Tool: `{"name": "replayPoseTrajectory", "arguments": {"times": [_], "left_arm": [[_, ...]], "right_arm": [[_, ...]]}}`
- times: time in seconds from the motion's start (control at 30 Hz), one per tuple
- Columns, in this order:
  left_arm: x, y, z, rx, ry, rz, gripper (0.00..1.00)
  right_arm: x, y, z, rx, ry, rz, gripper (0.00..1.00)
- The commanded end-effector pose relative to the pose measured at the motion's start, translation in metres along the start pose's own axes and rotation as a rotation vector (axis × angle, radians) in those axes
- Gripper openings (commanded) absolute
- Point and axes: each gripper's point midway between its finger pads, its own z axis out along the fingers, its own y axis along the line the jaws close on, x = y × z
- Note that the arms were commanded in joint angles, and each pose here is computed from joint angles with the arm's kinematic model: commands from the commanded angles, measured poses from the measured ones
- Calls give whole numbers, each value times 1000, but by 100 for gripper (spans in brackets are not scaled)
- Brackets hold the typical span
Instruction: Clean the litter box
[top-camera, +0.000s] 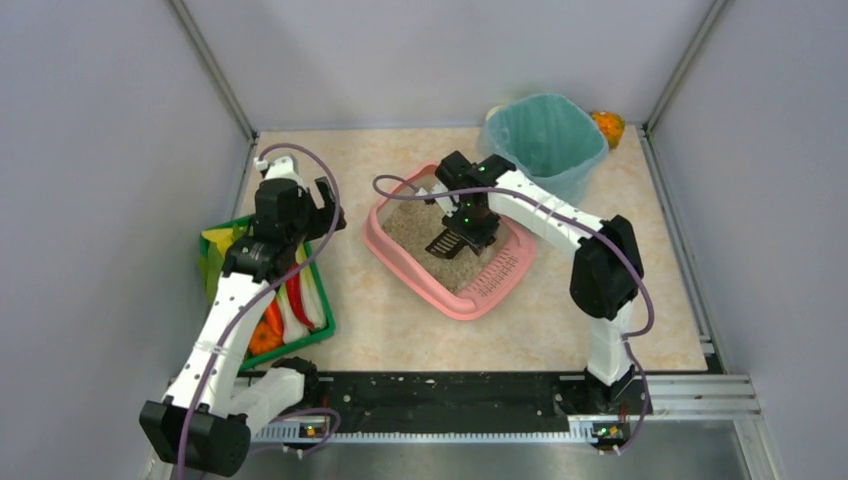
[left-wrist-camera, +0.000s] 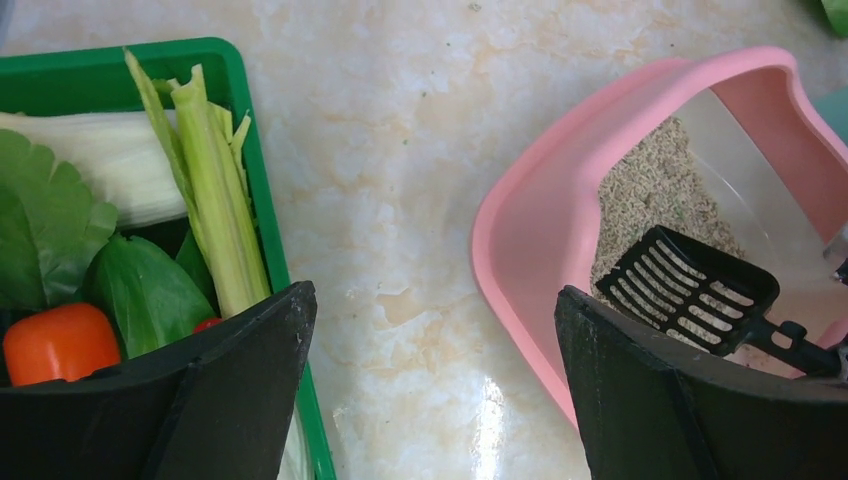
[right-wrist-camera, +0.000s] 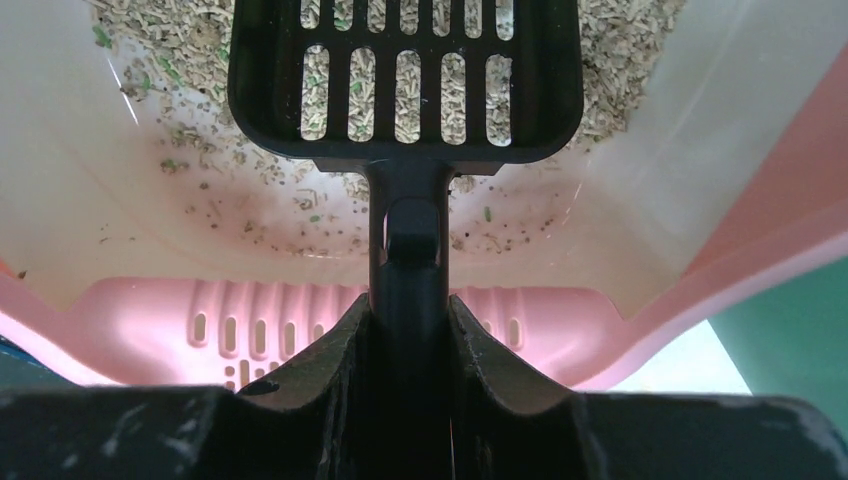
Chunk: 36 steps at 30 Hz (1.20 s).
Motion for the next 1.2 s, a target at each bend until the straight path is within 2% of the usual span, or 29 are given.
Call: {"name": "replayPoseTrajectory", "arguments": {"times": [0.0,0.13,0.27,0.63,1.0,1.17], "left_arm": [[-19,8,-5,-50,-113,-90,94],[-21,9,-5,-60,-120,-109,94],[-22,13,-5,-98,-91,-104,94],[-39,6,-5,-94,-101,-94,93],[-55,-7,13,-65,-93,-61,92],[-58,-10,18,-58,-90,-49,92]], "right_arm": [[-24,4,-4,-30,-75,-31,0],[-37,15,14,-81,-130,-29,0],[-48,13,32,-70,-161,-30,0],[-82,6,69,-26,-280,13,0],[-108,-2,69,25,-546,73,0],[-113,-5,64,18,-555,82,0]]}}
